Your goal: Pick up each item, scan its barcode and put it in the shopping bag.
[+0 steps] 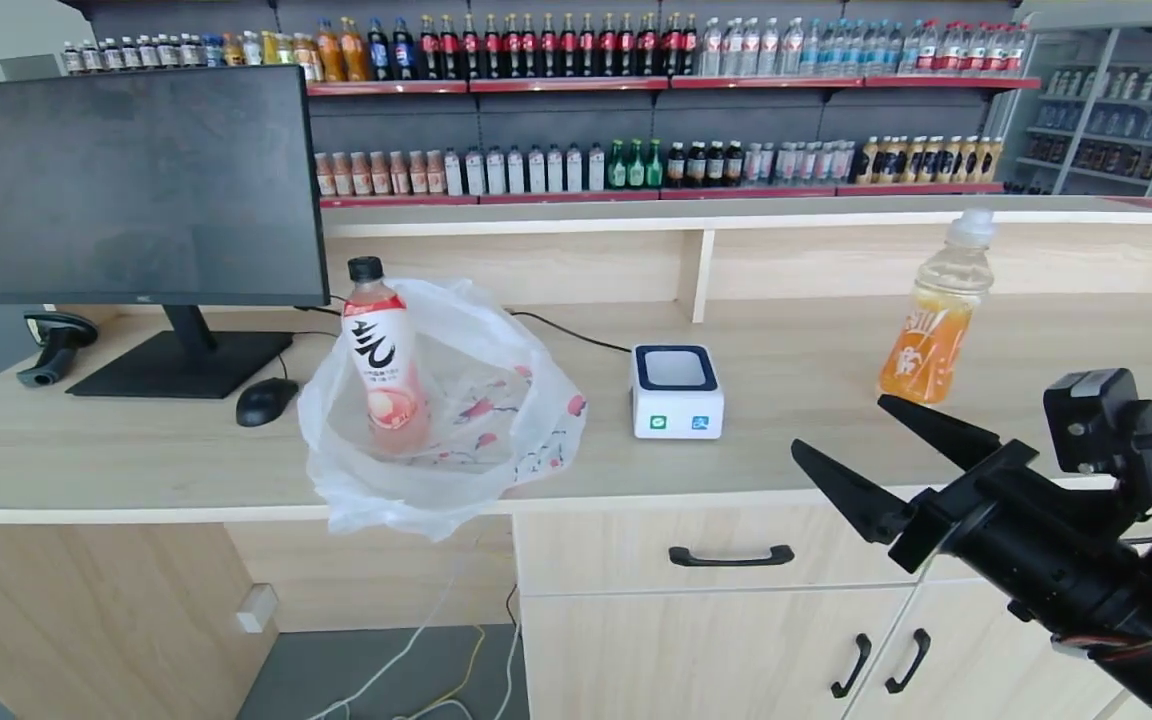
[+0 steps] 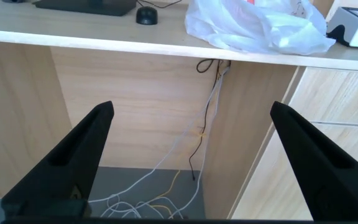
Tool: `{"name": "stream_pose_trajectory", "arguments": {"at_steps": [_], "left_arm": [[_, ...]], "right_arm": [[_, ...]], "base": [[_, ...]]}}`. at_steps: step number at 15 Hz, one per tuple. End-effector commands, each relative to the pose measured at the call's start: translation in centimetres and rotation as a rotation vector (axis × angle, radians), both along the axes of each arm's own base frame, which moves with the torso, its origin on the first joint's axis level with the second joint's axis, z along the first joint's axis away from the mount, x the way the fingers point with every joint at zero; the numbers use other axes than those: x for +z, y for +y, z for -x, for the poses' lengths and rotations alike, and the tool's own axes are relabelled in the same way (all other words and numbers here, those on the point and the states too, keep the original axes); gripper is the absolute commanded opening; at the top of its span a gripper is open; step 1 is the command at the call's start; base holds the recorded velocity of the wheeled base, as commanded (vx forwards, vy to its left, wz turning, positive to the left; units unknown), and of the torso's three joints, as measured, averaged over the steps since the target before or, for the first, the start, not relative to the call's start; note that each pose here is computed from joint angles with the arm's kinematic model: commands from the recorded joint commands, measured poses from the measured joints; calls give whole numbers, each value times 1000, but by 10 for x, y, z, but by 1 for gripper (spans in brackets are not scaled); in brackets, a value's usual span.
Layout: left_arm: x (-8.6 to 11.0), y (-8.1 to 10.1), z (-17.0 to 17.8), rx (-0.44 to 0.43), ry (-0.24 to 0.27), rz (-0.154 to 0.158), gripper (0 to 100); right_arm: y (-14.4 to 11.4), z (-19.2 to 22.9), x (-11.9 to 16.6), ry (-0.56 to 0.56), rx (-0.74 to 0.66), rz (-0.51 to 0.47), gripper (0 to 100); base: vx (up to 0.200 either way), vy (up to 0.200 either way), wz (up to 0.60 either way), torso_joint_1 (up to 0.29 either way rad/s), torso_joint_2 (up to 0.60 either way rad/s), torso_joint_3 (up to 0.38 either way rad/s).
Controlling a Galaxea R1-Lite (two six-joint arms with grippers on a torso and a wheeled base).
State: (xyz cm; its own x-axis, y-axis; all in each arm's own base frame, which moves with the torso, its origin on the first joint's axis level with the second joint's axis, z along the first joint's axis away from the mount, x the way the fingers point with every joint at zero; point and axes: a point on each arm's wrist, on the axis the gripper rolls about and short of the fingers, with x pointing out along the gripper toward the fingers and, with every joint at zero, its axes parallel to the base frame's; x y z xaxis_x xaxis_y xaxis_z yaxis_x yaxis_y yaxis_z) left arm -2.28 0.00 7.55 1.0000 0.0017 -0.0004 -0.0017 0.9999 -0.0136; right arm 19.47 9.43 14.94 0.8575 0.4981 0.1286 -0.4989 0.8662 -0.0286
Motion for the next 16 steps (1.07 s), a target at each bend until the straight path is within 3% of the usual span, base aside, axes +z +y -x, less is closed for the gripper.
{"name": "stream_pose_trajectory", "arguments": {"at_steps": [1,6,8,16], "left_arm": [[0,0,0,0,0,2,100],[0,0,0,0,0,2,100],[0,0,0,0,0,0,100],[0,0,0,0,0,0,100]], "right_arm": [[-3,-2,2,-9,-15,-4,100],[-16,3,1,-2,-62,-2,100],[-17,6,2,-6,-62,-7,100],[-17,5,0,5,-61,-7,100]], "base": [[200,-200,0,-17,-7,7],[200,-200,0,7,2,2],[0,-200,0,2,0,5],[0,0,0,0,0,0]]}}
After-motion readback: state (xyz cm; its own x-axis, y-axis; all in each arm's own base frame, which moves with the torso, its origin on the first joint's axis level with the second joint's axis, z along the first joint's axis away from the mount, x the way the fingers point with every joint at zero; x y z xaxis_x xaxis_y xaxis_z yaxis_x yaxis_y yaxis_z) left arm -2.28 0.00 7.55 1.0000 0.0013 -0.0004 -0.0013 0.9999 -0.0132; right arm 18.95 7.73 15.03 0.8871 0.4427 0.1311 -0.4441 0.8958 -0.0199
